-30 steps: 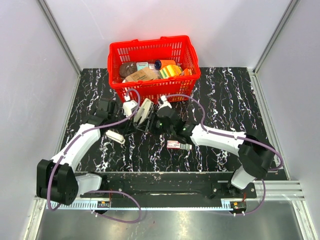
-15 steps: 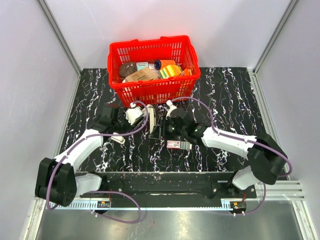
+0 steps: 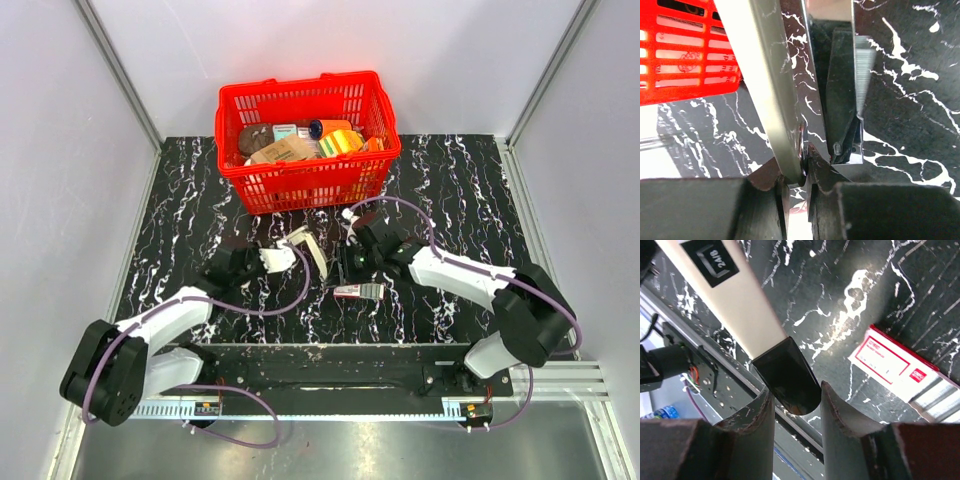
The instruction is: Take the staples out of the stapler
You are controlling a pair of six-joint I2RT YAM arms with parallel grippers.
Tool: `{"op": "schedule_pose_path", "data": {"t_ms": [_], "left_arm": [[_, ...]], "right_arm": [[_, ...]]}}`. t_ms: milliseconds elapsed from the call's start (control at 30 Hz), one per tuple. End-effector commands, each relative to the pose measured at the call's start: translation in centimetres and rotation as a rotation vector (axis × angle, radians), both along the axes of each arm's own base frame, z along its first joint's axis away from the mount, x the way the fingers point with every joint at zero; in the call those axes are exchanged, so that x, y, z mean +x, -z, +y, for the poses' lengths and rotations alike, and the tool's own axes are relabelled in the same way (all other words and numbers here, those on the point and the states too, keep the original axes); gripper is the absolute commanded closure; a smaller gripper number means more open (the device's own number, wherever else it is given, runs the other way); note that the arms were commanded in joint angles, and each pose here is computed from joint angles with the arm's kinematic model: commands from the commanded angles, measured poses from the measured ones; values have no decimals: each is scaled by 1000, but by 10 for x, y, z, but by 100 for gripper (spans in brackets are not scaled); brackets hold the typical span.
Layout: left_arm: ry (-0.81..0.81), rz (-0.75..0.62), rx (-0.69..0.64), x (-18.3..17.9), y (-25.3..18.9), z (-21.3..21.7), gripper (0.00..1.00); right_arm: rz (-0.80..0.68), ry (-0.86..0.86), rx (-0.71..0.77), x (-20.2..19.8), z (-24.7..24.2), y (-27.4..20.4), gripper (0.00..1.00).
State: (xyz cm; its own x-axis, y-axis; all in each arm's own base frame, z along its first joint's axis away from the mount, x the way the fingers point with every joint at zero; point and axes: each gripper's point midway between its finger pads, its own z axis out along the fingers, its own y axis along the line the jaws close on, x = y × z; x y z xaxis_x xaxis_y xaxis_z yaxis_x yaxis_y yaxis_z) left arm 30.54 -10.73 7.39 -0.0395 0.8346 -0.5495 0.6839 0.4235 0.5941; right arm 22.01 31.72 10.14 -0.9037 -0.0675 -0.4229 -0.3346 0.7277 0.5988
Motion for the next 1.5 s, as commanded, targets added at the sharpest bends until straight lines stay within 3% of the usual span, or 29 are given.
{"op": "schedule_pose_path", "data": {"t_ms": [0,267,500,633,767,867,1233,1367,1467], "left_arm": [[15,-237,291,13,-19,30,100],[79,-297,393,7,-13,25,100],[56,-205,235,0,-25,-7,99],[58,34,-16,-21,-42,-45,94],[137,332,-245,-65,-44,-86,87],[167,418,-277,-77,-43,-96,84],[66,348,-313,-27,-62,-95,89],[39,367,-294,-19,-55,-87,82],[34,386,-244,-23,-45,-76,74]], "right_arm": [[-42,93,-5,30,-6,-18,100],[-69,85,5,39,-1,-30,100],[-83,94,104,47,15,-52,100],[-111,108,236,53,30,-84,100],[-145,119,370,61,46,-123,100],[-164,123,413,65,55,-142,100],[-189,176,302,65,37,-125,100],[-185,196,215,58,18,-101,100],[-179,223,100,50,-5,-75,91]]}}
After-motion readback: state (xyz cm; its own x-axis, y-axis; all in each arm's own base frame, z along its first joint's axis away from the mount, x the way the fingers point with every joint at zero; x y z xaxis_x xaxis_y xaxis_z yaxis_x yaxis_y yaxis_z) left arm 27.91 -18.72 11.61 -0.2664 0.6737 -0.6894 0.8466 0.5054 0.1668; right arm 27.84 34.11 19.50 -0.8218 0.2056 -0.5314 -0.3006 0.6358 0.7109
